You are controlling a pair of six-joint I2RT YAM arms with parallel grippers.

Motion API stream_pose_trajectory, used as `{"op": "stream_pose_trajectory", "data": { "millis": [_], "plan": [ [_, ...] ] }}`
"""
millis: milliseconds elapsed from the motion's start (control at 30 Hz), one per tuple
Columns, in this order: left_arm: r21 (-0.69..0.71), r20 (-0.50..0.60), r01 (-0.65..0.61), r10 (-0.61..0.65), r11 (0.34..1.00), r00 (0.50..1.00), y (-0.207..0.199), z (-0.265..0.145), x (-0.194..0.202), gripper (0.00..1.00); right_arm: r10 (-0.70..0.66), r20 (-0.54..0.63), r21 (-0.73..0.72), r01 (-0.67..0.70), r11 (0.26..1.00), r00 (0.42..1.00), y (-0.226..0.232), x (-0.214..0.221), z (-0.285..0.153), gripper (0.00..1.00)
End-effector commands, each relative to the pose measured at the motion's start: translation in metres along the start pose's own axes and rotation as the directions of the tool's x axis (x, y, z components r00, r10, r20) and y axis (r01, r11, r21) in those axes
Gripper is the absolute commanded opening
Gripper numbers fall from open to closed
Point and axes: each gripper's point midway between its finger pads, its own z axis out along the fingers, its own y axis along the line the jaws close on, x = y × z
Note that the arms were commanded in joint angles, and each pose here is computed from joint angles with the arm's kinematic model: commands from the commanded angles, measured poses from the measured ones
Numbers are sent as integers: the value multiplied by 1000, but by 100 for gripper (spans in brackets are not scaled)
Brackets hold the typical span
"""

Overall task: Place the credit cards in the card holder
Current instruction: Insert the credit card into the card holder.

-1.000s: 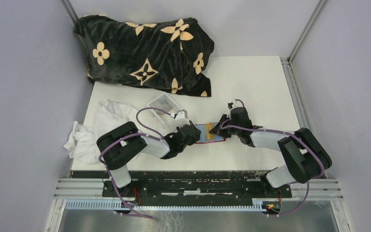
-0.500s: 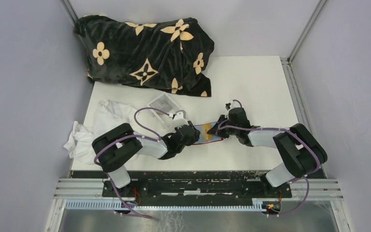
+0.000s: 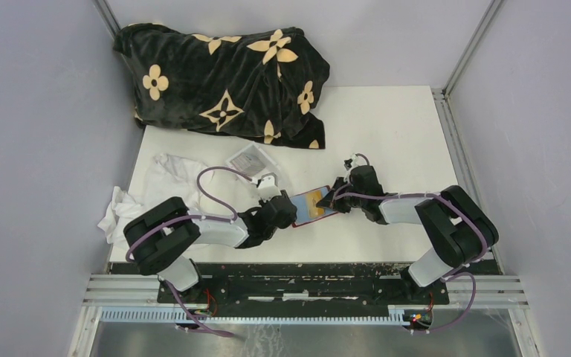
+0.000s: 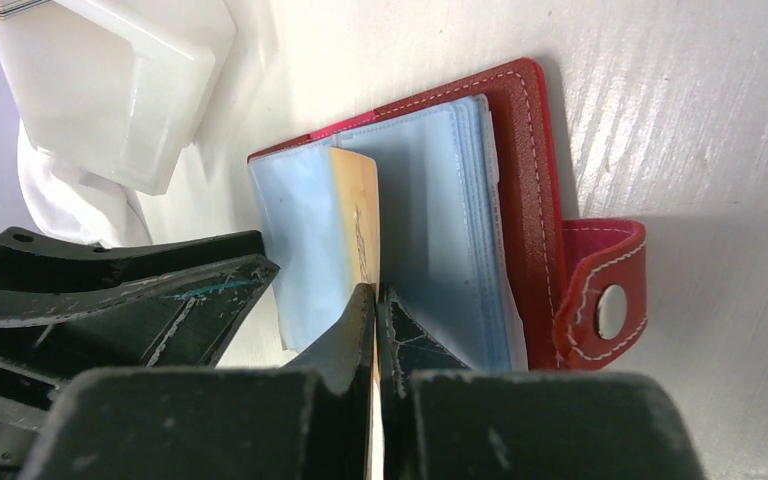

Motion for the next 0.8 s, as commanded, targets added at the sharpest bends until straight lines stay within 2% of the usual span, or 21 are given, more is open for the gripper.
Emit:
{"op": "stream_pose_trajectory", "data": {
  "millis": [0, 300, 767],
  "plan": [
    [-147, -28, -59, 55, 987, 998, 49, -11, 11, 41, -8, -19, 104, 10, 995, 1000, -26, 6, 3, 1],
    [-159, -34, -51, 46, 986, 998, 54, -12, 15, 41, -10, -59, 92, 15, 996, 998, -24, 12, 6, 1],
    [-162, -39, -71, 66, 984, 997, 54, -4, 20, 31, -31, -140, 127, 49, 991, 990, -29, 25, 10, 1]
  ]
}}
